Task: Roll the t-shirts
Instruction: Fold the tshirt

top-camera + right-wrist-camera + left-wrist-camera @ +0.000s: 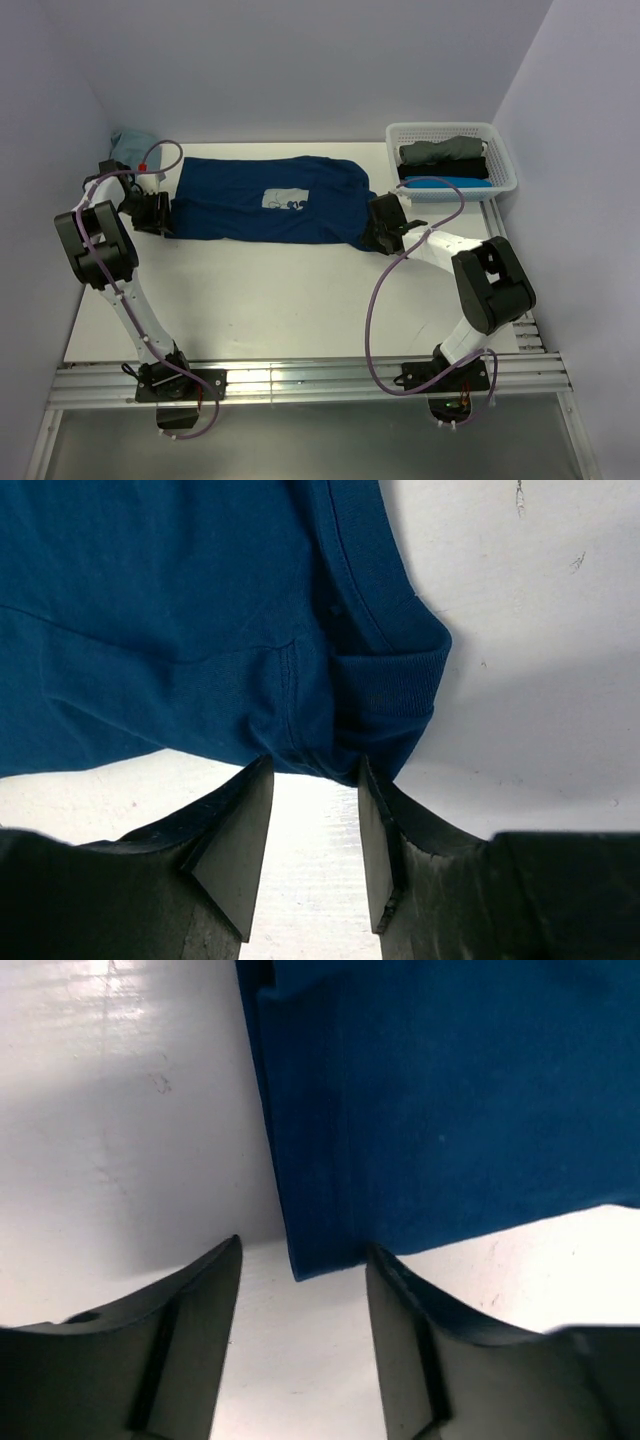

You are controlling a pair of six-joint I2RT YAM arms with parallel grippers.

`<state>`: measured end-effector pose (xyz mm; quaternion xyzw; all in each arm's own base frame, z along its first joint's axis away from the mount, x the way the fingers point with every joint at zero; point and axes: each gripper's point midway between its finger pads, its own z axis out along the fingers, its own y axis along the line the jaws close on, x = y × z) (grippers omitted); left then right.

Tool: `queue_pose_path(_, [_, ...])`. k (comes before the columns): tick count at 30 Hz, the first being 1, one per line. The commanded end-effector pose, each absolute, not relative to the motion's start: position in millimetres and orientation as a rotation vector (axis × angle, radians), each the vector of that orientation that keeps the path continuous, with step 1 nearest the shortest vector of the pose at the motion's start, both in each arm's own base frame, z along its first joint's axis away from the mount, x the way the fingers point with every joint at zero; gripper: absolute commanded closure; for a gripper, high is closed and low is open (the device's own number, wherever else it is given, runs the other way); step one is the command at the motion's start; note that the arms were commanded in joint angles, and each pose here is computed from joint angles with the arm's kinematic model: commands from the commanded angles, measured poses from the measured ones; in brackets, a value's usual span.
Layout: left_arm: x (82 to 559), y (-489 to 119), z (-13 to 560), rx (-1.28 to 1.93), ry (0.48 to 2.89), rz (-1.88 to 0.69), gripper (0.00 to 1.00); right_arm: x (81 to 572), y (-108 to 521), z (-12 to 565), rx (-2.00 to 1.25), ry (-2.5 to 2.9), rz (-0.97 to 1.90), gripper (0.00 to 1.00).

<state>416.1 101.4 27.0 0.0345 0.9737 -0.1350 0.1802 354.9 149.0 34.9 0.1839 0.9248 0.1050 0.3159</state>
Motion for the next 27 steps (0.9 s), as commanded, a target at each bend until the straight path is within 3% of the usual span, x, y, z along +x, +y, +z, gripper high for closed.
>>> queue_pose_path(1, [426,101,22,0.065,2.729,-0.391,0.48,361,146,39,0.491,2.405,0.274,0.54])
queue_pose_path(3, [427,101,21,0.052,2.725,-0.391,0.55,360,145,38,0.491,2.409,0.269,0.6])
queue_pose_path(8, [428,100,22,0.05,2.719,-0.395,0.85,360,142,38,0.5,2.408,0.265,0.79])
queue_pose_path(11, [428,100,24,0.053,2.711,-0.391,1.0,358,137,40,0.514,2.403,0.258,0.85])
queue_pose_path(17, [428,99,34,0.072,2.683,-0.384,1.0,352,118,51,0.543,2.391,0.22,0.91])
queue_pose_path(27, [418,100,39,0.103,2.689,-0.369,1.0,343,90,48,0.592,2.4,0.159,0.93])
